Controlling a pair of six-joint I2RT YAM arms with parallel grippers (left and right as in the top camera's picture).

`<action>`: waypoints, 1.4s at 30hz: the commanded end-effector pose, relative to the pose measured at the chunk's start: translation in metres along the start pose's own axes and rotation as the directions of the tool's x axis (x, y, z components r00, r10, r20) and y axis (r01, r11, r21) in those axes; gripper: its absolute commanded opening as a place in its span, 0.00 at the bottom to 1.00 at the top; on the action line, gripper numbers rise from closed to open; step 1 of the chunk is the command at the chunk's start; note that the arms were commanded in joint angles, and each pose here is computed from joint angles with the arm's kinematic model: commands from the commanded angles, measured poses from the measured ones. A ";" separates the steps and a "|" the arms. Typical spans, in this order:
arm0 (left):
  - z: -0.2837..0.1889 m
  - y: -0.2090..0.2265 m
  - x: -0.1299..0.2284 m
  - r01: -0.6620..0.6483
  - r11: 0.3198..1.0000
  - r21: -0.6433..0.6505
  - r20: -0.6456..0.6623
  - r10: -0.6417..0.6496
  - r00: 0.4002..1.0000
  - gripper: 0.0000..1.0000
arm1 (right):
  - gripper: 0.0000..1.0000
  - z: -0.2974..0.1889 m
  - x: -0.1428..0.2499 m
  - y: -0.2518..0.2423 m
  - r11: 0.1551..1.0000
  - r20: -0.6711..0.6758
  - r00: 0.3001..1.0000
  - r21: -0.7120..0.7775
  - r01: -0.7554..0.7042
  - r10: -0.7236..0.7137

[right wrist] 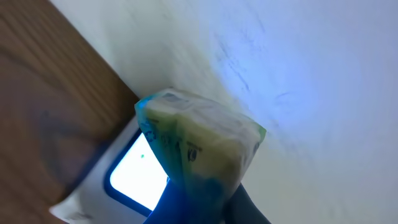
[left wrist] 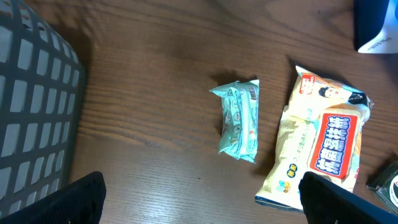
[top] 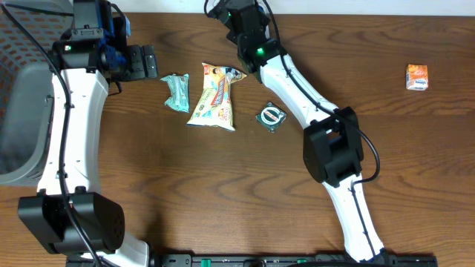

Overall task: Scan the item barcode
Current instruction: 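Hold the green tissue pack under the scanner window, then place the green tissue pack beside the orange pack at far right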

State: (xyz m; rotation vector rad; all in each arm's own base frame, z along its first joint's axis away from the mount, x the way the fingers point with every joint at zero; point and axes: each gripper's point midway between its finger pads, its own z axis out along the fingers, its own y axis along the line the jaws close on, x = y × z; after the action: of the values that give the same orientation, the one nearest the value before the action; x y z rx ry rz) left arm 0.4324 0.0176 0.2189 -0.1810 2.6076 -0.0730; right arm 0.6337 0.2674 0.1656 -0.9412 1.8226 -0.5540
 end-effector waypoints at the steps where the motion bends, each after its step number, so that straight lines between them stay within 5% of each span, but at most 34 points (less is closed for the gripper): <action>1: 0.000 0.000 0.002 -0.015 1.000 -0.002 -0.007 0.015 1.000 0.98 | 0.01 -0.003 -0.002 -0.028 0.998 0.021 0.998 0.023 0.051 -0.051; 19: 0.000 0.000 0.002 -0.015 1.000 -0.002 -0.007 0.015 1.000 0.98 | 0.01 0.017 0.033 -0.016 0.996 -0.055 0.994 -0.016 0.090 -0.091; 28: 0.000 0.000 0.002 -0.015 1.000 -0.002 -0.007 0.015 1.000 0.98 | 0.01 0.012 0.047 -0.063 0.981 -0.097 0.985 0.146 -0.131 0.146; 35: 0.000 0.000 0.002 -0.015 1.000 -0.002 -0.008 0.015 1.000 0.98 | 0.01 0.001 0.140 -0.136 0.941 -0.294 0.908 0.250 -0.230 0.300; 42: 0.000 0.000 0.002 -0.015 1.000 -0.002 -0.007 0.015 1.000 0.98 | 0.01 -0.014 0.273 -0.154 0.897 -0.540 0.717 0.242 -0.370 0.441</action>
State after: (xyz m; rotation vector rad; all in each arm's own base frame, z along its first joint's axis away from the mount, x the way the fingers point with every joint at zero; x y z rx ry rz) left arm 0.4324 0.0177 0.2189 -0.1810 2.6076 -0.0727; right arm 0.6213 -0.0092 0.1036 -0.4500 2.4198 -0.7801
